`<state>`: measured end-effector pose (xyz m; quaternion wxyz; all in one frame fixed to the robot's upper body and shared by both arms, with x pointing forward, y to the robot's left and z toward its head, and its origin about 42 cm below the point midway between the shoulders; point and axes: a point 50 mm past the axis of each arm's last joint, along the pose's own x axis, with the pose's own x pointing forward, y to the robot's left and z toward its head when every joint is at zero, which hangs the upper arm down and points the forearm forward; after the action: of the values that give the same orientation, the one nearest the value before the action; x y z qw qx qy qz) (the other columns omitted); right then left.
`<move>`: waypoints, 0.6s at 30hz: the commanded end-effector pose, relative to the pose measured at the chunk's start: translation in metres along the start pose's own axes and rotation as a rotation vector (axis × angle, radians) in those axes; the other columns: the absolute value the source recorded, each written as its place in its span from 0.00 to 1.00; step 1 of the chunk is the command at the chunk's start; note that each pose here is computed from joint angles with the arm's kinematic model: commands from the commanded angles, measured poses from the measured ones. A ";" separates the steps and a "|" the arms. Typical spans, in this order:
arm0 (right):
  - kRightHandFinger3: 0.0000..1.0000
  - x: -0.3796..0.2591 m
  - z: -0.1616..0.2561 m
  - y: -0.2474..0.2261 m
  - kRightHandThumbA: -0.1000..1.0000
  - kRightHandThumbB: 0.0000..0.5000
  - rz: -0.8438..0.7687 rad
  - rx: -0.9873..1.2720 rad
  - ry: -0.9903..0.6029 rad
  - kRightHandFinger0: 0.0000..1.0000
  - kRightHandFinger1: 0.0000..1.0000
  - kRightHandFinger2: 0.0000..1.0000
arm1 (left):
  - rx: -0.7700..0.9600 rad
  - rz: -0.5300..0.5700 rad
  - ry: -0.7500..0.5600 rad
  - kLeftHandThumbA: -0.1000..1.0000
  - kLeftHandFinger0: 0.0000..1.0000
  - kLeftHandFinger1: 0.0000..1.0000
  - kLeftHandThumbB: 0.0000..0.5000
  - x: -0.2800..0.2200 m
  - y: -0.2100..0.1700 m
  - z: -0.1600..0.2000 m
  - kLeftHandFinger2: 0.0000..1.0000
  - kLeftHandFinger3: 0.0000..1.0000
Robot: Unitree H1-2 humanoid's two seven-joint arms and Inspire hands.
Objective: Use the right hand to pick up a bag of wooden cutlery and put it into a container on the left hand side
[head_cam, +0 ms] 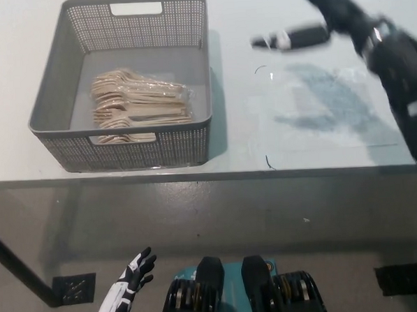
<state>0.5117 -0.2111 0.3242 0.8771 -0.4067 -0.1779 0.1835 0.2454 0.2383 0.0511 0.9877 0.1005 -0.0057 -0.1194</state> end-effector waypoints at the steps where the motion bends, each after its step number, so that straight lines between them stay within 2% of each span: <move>1: 1.00 -0.132 0.046 -0.041 0.91 0.88 -0.185 0.242 -0.329 1.00 1.00 1.00 | 0.016 -0.015 -0.037 1.00 1.00 1.00 0.28 0.001 0.011 0.008 1.00 1.00; 2: 1.00 -0.144 0.041 -0.025 0.92 0.81 -0.168 0.264 -0.325 1.00 1.00 1.00 | 0.001 -0.018 -0.031 1.00 1.00 1.00 0.30 0.000 0.012 0.008 1.00 1.00; 3: 1.00 -0.150 0.039 -0.019 0.92 0.79 -0.163 0.272 -0.319 1.00 1.00 1.00 | -0.006 -0.017 -0.028 1.00 1.00 1.00 0.31 -0.001 0.012 0.007 1.00 1.00; 8: 1.00 -0.189 0.023 0.039 0.95 0.75 -0.133 0.424 -0.264 1.00 1.00 1.00 | -0.027 -0.018 -0.028 1.00 1.00 1.00 0.32 0.002 0.013 0.009 1.00 1.00; 10: 1.00 -0.200 0.019 0.058 0.97 0.77 -0.122 0.471 -0.239 1.00 1.00 1.00 | -0.030 -0.020 -0.033 1.00 1.00 1.00 0.32 0.002 0.014 0.010 1.00 1.00; 13: 1.00 -0.215 0.008 0.089 1.00 0.74 -0.126 0.536 -0.207 1.00 1.00 1.00 | -0.027 -0.018 -0.034 1.00 1.00 1.00 0.30 0.002 0.015 0.010 1.00 1.00; 14: 1.00 -0.220 0.002 0.098 0.98 0.68 -0.123 0.623 -0.187 1.00 1.00 1.00 | -0.028 -0.018 -0.031 1.00 1.00 1.00 0.30 0.002 0.015 0.009 1.00 1.00; 15: 1.00 -0.222 -0.001 0.104 1.00 0.56 -0.119 0.707 -0.178 1.00 1.00 1.00 | -0.028 -0.019 -0.030 1.00 1.00 1.00 0.30 0.002 0.015 0.009 1.00 1.00; 16: 1.00 -0.226 -0.006 0.112 1.00 0.63 -0.133 0.772 -0.159 1.00 1.00 1.00 | -0.030 -0.019 -0.028 1.00 1.00 1.00 0.32 0.002 0.015 0.008 1.00 1.00; 17: 1.00 -0.231 -0.012 0.122 0.99 0.63 -0.144 0.859 -0.124 1.00 1.00 1.00 | -0.039 -0.018 -0.024 1.00 1.00 1.00 0.32 0.002 0.014 0.008 1.00 1.00; 18: 1.00 -0.235 -0.017 0.130 1.00 0.56 -0.138 0.884 -0.110 1.00 1.00 1.00 | -0.034 -0.019 -0.025 1.00 1.00 1.00 0.31 0.003 0.014 0.008 1.00 1.00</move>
<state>0.3212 -0.2542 0.1639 0.9504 -0.2180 -0.0909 0.2023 0.2454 0.2386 0.0506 0.9885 0.0939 -0.0033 -0.1182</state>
